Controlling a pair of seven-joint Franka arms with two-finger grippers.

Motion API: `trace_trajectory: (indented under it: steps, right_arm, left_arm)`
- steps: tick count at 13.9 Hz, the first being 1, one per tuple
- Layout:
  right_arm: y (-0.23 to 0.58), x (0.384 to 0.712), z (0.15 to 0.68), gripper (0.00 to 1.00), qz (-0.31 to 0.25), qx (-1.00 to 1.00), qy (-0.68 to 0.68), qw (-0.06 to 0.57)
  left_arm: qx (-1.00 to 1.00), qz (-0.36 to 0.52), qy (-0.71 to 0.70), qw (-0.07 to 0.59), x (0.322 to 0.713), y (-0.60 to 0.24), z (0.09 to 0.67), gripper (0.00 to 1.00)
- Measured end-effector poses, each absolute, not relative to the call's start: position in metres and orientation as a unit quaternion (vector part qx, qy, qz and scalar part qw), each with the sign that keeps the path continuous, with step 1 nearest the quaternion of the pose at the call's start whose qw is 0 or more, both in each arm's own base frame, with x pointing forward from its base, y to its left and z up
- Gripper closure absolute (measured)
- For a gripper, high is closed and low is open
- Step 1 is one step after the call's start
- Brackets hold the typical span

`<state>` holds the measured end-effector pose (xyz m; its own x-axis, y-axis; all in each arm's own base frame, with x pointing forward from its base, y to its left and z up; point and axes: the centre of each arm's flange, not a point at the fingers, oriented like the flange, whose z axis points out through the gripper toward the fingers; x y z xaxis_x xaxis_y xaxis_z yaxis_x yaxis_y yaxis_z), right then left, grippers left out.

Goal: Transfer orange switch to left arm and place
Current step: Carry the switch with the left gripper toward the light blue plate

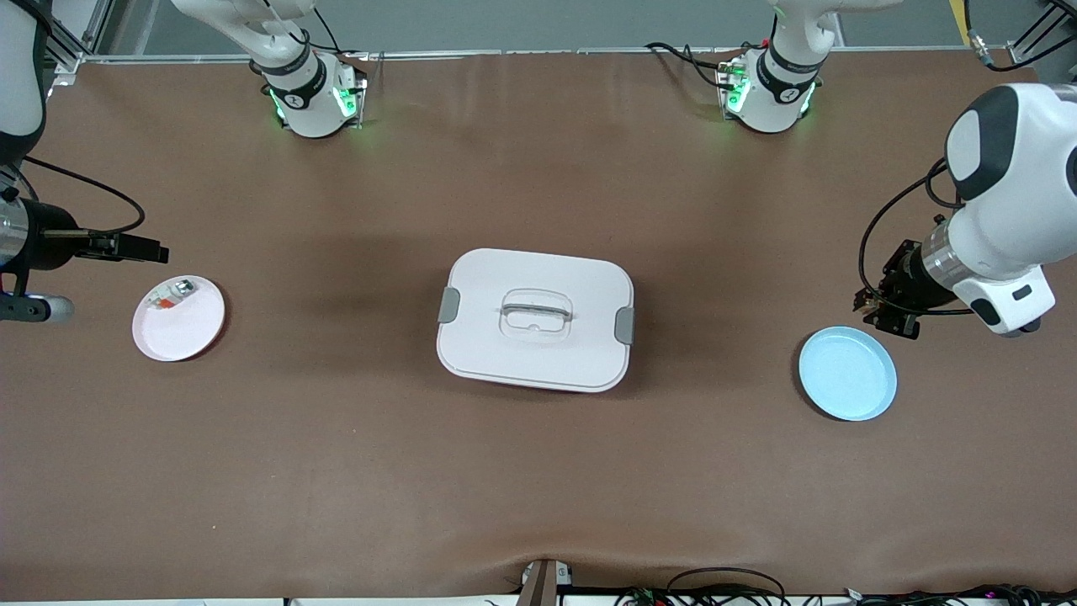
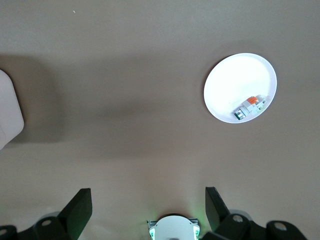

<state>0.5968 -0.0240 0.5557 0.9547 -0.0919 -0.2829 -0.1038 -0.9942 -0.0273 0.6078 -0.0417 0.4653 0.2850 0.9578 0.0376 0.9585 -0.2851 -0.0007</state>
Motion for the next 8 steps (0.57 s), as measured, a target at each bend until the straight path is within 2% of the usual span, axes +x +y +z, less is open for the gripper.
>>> trace_trajectory:
  steps: [8]
  right_arm:
    - [-0.017, 0.602, 0.557, 0.0, 0.122, -0.991, 0.044, 0.02]
  left_arm:
    - [-0.778, -0.03, -0.627, 0.002, 0.602, 0.01, 0.416, 0.66]
